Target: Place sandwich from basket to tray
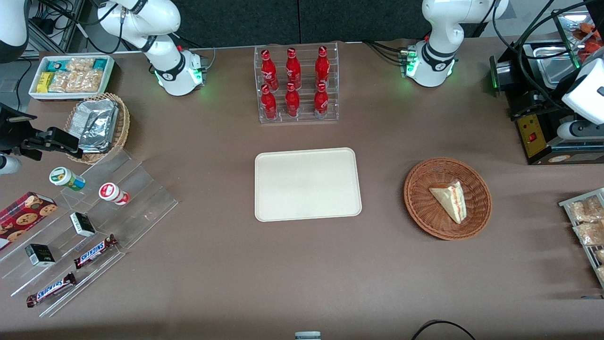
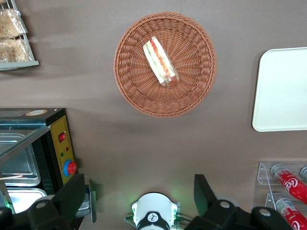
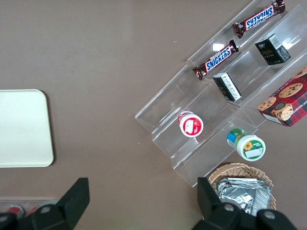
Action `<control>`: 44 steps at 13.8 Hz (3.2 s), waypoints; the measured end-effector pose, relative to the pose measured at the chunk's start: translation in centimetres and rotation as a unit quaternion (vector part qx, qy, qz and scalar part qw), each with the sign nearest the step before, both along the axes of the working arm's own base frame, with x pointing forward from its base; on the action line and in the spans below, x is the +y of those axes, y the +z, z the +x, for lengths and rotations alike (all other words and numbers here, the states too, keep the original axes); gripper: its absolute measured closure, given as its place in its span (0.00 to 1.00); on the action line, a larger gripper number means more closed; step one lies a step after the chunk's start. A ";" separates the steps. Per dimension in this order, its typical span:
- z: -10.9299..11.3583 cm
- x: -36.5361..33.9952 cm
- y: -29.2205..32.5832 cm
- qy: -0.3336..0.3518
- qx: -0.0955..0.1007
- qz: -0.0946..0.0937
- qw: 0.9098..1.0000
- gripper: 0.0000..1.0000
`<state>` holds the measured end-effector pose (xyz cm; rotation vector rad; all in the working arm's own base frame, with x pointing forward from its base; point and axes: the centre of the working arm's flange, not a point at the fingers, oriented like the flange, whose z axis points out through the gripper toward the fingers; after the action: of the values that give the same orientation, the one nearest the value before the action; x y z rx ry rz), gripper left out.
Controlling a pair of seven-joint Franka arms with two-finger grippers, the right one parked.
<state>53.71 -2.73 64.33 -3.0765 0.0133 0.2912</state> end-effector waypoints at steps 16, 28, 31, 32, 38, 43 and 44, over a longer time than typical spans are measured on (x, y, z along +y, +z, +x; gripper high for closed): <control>4.1 -0.5 -22.0 0.219 -0.102 0.014 0.970 0.00; 2.0 -1.9 -36.4 0.285 -0.134 -0.002 0.949 0.00; 1.8 -2.4 -38.3 0.281 -0.124 0.000 0.952 0.00; 1.7 -2.8 -38.8 0.276 -0.121 0.002 0.954 0.01; 1.2 -3.0 -39.8 0.249 -0.112 0.019 0.962 0.46; 1.9 -2.3 -35.1 0.201 -0.055 0.055 0.976 0.70; 2.5 -2.3 -32.5 0.195 -0.041 0.063 0.978 0.72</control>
<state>56.18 -5.03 31.80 -2.9390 -0.5937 0.1690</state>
